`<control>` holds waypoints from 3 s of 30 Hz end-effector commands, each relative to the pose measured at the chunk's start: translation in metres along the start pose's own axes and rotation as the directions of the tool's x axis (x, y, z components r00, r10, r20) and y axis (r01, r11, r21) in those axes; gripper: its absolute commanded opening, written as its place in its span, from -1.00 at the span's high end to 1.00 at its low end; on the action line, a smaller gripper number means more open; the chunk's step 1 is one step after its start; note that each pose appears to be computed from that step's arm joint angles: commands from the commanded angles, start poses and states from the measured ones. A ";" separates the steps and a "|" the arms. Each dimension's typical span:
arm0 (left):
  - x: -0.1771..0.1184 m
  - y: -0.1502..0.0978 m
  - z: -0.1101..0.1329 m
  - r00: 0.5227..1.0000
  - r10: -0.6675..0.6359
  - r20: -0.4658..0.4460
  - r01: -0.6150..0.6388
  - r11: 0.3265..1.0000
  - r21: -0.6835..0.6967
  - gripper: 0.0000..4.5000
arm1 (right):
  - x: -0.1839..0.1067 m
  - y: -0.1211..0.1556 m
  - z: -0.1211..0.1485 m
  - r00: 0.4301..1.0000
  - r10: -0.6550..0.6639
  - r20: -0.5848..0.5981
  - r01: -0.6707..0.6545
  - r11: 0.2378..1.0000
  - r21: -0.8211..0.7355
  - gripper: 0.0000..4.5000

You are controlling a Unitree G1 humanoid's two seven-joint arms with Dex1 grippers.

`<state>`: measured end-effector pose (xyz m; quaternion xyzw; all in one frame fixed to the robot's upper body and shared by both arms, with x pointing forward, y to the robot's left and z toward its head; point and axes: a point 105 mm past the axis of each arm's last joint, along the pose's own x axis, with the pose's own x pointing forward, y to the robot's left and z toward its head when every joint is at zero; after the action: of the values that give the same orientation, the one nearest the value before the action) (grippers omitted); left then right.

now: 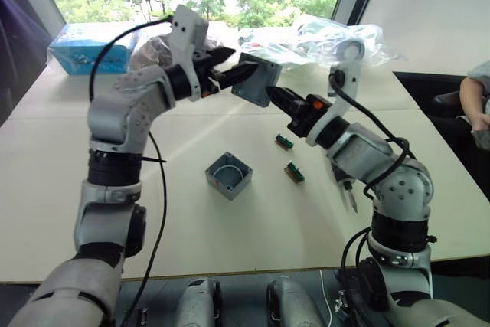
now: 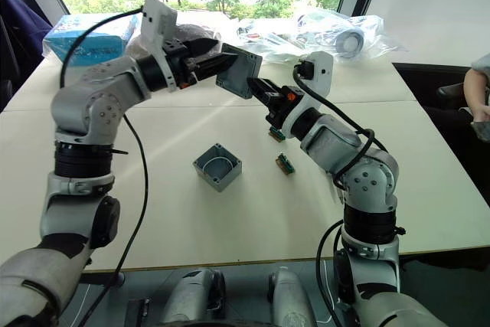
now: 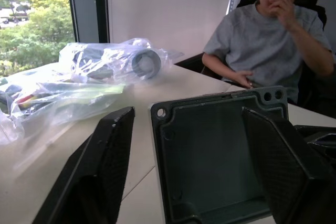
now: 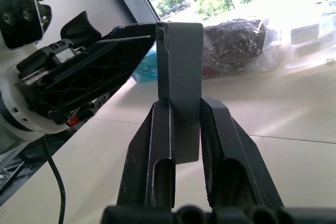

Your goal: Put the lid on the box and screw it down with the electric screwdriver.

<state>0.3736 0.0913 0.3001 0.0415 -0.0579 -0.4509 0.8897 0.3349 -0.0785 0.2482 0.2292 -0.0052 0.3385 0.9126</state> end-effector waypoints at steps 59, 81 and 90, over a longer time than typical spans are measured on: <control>-0.041 -0.033 -0.103 0.870 -0.287 -0.400 0.302 0.953 -0.028 0.97 | -0.032 0.014 -0.132 0.958 0.193 -0.211 -0.125 -0.382 -0.916 0.94; -0.041 -0.037 -0.118 0.843 -0.305 -0.444 0.336 0.942 -0.010 0.97 | -0.032 0.009 -0.129 0.966 0.200 -0.162 -0.059 -0.440 -0.896 0.94; -0.040 -0.038 -0.117 0.845 -0.305 -0.440 0.335 0.942 -0.010 0.97 | -0.033 0.004 -0.138 0.965 0.176 -0.193 -0.099 -0.435 -0.895 0.94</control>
<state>0.3364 0.1052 0.1649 0.1725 0.1548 -0.5686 0.7893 0.2854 -0.0371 0.1144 -0.6388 -0.3304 0.2974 0.6279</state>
